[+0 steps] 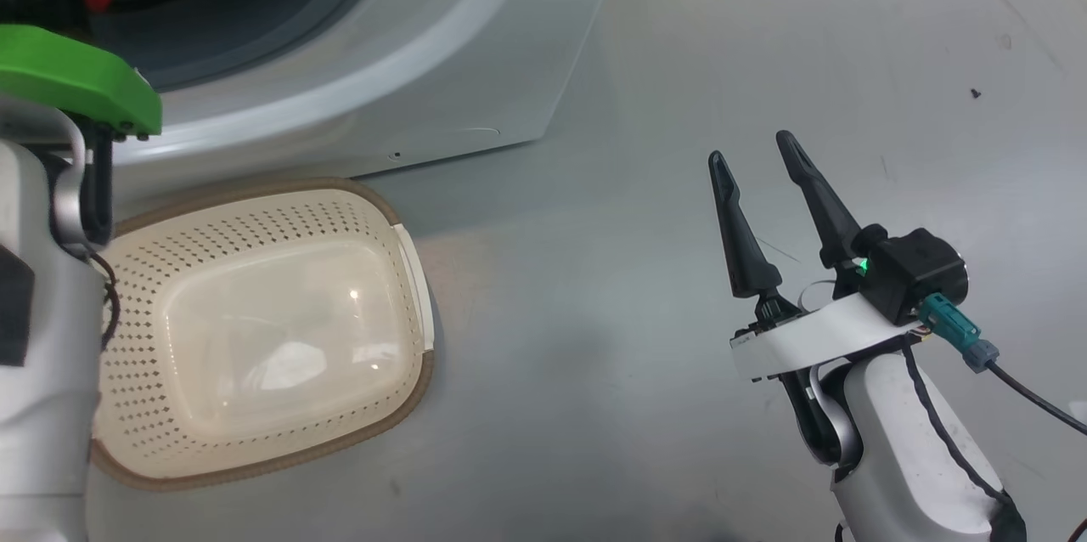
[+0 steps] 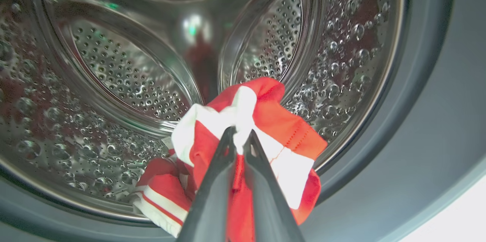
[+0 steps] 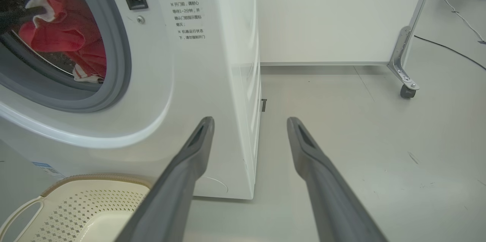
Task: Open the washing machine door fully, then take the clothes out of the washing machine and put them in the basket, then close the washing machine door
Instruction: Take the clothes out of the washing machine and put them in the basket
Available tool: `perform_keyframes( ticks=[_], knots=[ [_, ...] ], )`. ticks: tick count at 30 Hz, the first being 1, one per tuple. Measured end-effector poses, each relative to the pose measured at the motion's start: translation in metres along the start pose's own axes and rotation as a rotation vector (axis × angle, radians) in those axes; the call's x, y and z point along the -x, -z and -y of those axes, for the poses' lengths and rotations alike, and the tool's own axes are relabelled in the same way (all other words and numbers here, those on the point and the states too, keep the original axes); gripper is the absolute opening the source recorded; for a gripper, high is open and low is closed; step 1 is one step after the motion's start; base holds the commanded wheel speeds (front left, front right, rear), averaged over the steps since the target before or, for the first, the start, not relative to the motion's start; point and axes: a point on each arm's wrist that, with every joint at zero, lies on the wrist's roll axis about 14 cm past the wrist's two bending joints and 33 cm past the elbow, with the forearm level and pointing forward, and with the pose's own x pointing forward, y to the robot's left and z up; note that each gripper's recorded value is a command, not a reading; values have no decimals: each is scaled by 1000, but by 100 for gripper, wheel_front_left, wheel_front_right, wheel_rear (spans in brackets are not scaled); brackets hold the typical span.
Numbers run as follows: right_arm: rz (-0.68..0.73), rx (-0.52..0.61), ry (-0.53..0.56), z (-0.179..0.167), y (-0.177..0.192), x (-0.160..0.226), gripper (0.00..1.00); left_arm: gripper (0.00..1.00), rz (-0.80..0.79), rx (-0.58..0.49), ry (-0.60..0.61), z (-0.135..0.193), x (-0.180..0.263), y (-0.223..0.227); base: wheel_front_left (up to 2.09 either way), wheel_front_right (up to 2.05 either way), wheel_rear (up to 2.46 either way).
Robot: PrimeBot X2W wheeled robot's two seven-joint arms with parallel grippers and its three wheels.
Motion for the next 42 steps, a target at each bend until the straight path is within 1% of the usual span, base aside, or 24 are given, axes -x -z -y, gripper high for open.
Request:
perform_keyframes(
  ticks=[7,11,15,22,26,28,36,40,42],
  knots=[
    [14,-1,-17,-8,-8,15,100,0,128,-4,-39,3,34,-33,0,0,0],
    [30,1,-23,-12,-14,22,100,0,176,-16,-57,5,50,-55,0,0,0],
    [41,7,-39,-18,-19,30,100,0,238,-49,-58,11,66,-81,0,0,0],
    [57,2,-63,-27,-25,43,100,0,335,-71,-66,19,97,-119,0,0,0],
    [68,-1,-63,-28,-28,49,100,0,373,-89,-62,24,110,-134,0,0,0],
    [75,-3,-61,-28,-31,55,100,0,417,-94,-63,28,124,-149,0,0,0],
    [96,-4,-77,-34,-37,64,100,0,486,-91,-74,33,154,-170,0,0,0],
    [102,-4,-94,-40,-39,66,100,0,497,-90,-94,30,170,-172,0,0,0],
    [106,2,-99,-41,-40,66,100,0,482,-84,-103,28,174,-165,0,0,0]
  ],
)
